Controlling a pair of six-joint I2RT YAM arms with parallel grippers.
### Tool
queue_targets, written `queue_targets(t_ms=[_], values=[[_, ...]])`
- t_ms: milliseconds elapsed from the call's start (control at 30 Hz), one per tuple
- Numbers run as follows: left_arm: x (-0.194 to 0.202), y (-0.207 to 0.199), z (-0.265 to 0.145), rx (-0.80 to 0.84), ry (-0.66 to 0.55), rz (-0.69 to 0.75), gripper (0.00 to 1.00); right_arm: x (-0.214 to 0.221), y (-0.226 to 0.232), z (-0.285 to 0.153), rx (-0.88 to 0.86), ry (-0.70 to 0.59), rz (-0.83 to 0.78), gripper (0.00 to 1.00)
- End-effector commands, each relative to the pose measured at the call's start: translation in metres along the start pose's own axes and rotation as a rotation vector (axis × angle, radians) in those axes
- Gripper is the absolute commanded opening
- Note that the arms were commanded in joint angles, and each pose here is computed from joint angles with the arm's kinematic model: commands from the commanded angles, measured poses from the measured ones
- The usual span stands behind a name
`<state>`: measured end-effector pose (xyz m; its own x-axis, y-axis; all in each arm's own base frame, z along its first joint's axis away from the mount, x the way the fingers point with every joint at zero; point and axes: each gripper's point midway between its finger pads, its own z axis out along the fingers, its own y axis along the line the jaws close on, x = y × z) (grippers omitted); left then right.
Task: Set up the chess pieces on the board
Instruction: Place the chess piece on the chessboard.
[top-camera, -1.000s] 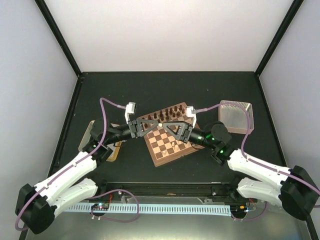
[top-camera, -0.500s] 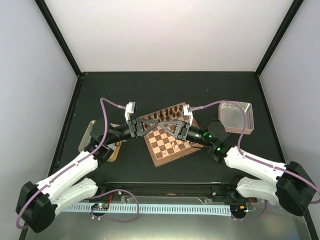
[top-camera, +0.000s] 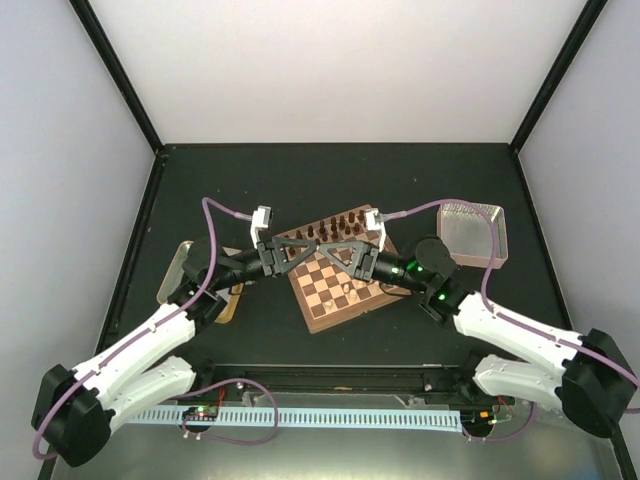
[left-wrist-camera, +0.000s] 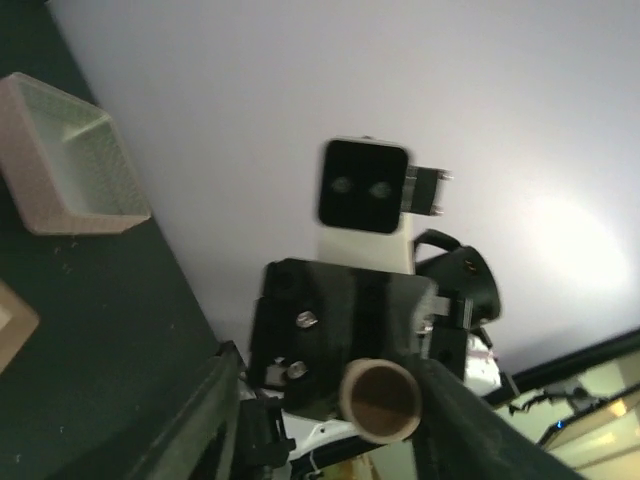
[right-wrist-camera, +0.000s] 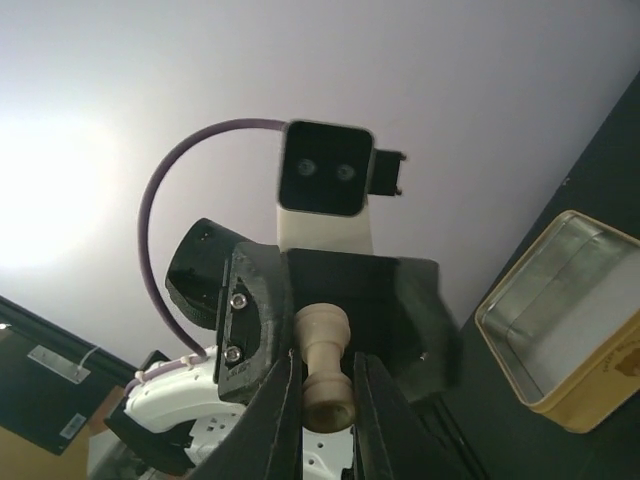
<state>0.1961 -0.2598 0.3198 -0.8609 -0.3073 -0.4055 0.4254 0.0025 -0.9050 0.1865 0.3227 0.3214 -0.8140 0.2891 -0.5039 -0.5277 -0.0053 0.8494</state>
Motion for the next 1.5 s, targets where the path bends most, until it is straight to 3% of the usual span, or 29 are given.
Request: queue_targets(t_ms=[0,67,167,400,567,1100,1467], values=[[-0.005,0.031,-0.011,-0.164,-0.055,0.033,0.55,-0.008,-0.013,-0.01,0.158,-0.01,-0.085,0.02],[-0.008,0.046,-0.022,-0.266,-0.093,0.054,0.67,-0.013,-0.039,-0.026,0.327,-0.022,-0.121,0.02],[-0.013,0.066,-0.043,-0.421,-0.151,0.124,0.74,-0.012,-0.085,-0.067,0.655,0.013,-0.178,0.02],[-0.024,0.093,-0.097,-0.756,-0.22,0.334,0.8,-0.01,-0.149,-0.16,1.198,0.173,-0.219,0.01],[-0.031,0.096,-0.112,-0.858,-0.233,0.415,0.8,0.011,-0.184,-0.194,1.421,0.319,-0.178,0.01],[-0.027,0.112,-0.114,-0.902,-0.194,0.421,0.81,0.033,-0.236,-0.202,1.552,0.483,-0.145,0.02],[-0.025,0.115,-0.111,-0.89,-0.181,0.406,0.81,0.026,-0.252,-0.198,1.577,0.471,-0.174,0.06]])
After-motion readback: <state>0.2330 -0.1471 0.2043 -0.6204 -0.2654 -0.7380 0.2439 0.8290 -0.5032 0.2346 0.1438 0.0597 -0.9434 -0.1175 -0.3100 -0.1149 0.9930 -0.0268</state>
